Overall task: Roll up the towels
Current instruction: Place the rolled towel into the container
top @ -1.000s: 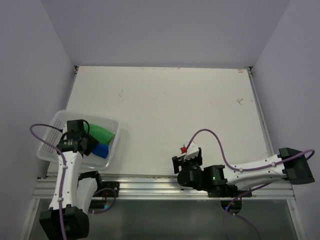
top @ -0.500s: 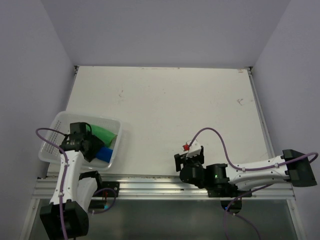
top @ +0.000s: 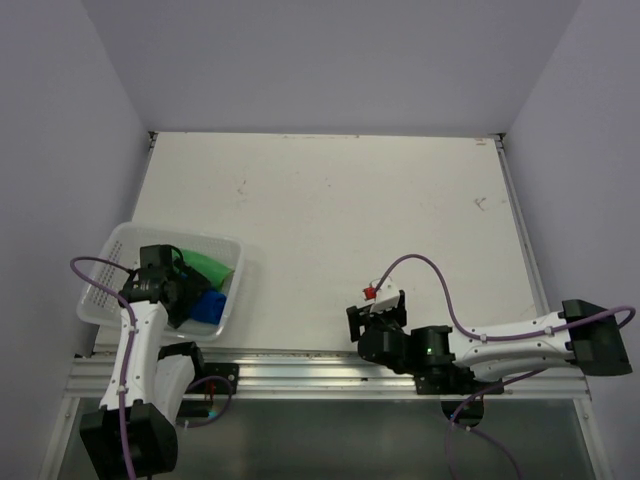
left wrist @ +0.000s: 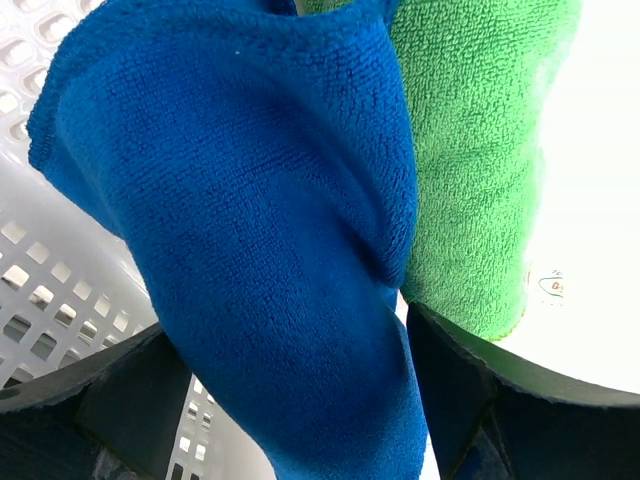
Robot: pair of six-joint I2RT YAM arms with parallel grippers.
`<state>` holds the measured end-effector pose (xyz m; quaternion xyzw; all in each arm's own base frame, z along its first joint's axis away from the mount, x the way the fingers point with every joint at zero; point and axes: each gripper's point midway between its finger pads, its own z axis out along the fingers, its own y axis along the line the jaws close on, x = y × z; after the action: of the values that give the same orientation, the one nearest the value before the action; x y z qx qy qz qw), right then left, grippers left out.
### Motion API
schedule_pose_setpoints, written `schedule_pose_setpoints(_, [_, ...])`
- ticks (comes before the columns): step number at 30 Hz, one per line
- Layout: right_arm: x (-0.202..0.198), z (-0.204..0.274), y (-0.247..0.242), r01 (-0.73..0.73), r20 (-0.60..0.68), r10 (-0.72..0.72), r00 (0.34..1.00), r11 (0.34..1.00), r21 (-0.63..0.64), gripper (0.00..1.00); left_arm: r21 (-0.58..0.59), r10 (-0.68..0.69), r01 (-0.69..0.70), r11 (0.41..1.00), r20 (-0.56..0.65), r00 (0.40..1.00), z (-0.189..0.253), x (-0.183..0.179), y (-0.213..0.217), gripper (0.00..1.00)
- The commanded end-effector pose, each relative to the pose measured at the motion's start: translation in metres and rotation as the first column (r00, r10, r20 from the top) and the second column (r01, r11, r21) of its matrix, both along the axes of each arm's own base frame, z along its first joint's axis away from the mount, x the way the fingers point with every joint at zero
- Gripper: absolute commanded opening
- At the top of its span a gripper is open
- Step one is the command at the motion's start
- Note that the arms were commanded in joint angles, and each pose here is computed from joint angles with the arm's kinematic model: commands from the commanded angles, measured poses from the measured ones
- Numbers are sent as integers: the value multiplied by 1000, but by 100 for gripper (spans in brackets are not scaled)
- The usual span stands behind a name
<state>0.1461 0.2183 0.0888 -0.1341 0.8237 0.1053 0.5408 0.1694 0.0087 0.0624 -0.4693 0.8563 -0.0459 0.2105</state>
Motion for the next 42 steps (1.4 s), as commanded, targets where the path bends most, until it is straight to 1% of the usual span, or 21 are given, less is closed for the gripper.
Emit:
schedule_pose_setpoints(1, [2, 7, 6, 8, 8, -8, 1000, 999, 40, 82, 17, 20, -20, 1000, 22, 1000, 6, 3, 5, 88])
schedule_pose_setpoints(2, [2, 7, 6, 6, 7, -6, 1000, 999, 42, 82, 20, 19, -20, 1000, 28, 999, 9, 3, 5, 88])
schedule_pose_setpoints(5, [3, 8, 6, 8, 6, -8, 1000, 999, 48, 82, 26, -8, 6, 1000, 68, 998, 20, 10, 5, 100])
schedule_pose_setpoints(12, [4, 8, 4, 24, -12, -24, 1000, 998, 58, 85, 65, -47, 41, 997, 100, 994, 53, 21, 10, 100])
schedule_pose_setpoints(16, [5, 8, 3, 32, -19, -31, 999, 998, 61, 87, 76, -77, 73, 994, 46, 996, 57, 14, 11, 100])
schedule_pose_setpoints(22, [5, 10, 7, 23, -26, -21, 999, 997, 69, 88, 77, -107, 104, 992, 43, 993, 66, 13, 9, 100])
schedule_pose_setpoints(24, [5, 11, 8, 21, -29, -19, 999, 997, 71, 89, 82, -102, 97, 992, 59, 993, 68, 14, 10, 100])
schedule_pose_setpoints(27, [6, 15, 10, 17, -36, -15, 999, 997, 78, 89, 130, -124, 107, 986, 131, 984, 87, 26, 15, 100])
schedule_pose_setpoints(28, [6, 18, 11, 8, -44, -4, 999, 996, 86, 89, 161, -142, 112, 981, 189, 972, 106, 37, 18, 100])
schedule_pose_setpoints(30, [14, 23, 9, 21, -58, -16, 998, 995, 100, 89, 205, -207, 158, 966, 250, 946, 129, 51, 19, 100])
schedule_pose_setpoints(31, [13, 27, 13, -4, -85, 14, 996, 993, 119, 90, 233, -235, 168, 958, 298, 925, 143, 63, 20, 100])
schedule_pose_setpoints(32, [27, 29, 6, 36, -101, -23, 995, 991, 130, 90, 275, -279, 189, 943, 339, 898, 165, 72, 21, 100])
schedule_pose_setpoints(33, [33, 31, 4, 39, -119, -22, 993, 989, 141, 91, 289, -299, 203, 936, 343, 890, 170, 81, 22, 100])
schedule_pose_setpoints(34, [38, 39, 8, 12, -130, 9, 991, 987, 158, 92, 315, -315, 201, 928, 369, 874, 181, 90, 24, 100])
schedule_pose_setpoints(35, [51, 43, 3, 29, -164, 2, 986, 981, 190, 92, 345, -338, 203, 916, 396, 854, 195, 99, 26, 100])
schedule_pose_setpoints(36, [58, 47, 1, 29, -173, 7, 985, 979, 201, 92, 351, -356, 217, 911, 403, 843, 198, 108, 24, 100])
schedule_pose_setpoints(37, [65, 49, -4, 24, -178, 8, 984, 984, 176, 92, 374, -370, 208, 904, 437, 820, 209, 120, 25, 100])
schedule_pose_setpoints(38, [83, 61, -11, 62, -197, -23, 980, 979, 196, 93, 385, -392, 224, 895, 443, 806, 213, 128, 18, 100])
schedule_pose_setpoints(40, [99, 67, -23, 102, -234, -55, 971, 975, 196, 93, 429, -412, 218, 877, 433, 802, 222, 151, 16, 100])
schedule_pose_setpoints(41, [120, 85, -37, 160, -227, -107, 968, 960, 229, 93, 449, -466, 267, 853, 422, 778, 224, 159, -5, 100])
schedule_pose_setpoints(42, [125, 89, -39, 158, -241, -98, 966, 956, 245, 93, 470, -484, 274, 839, 413, 772, 229, 172, -13, 100])
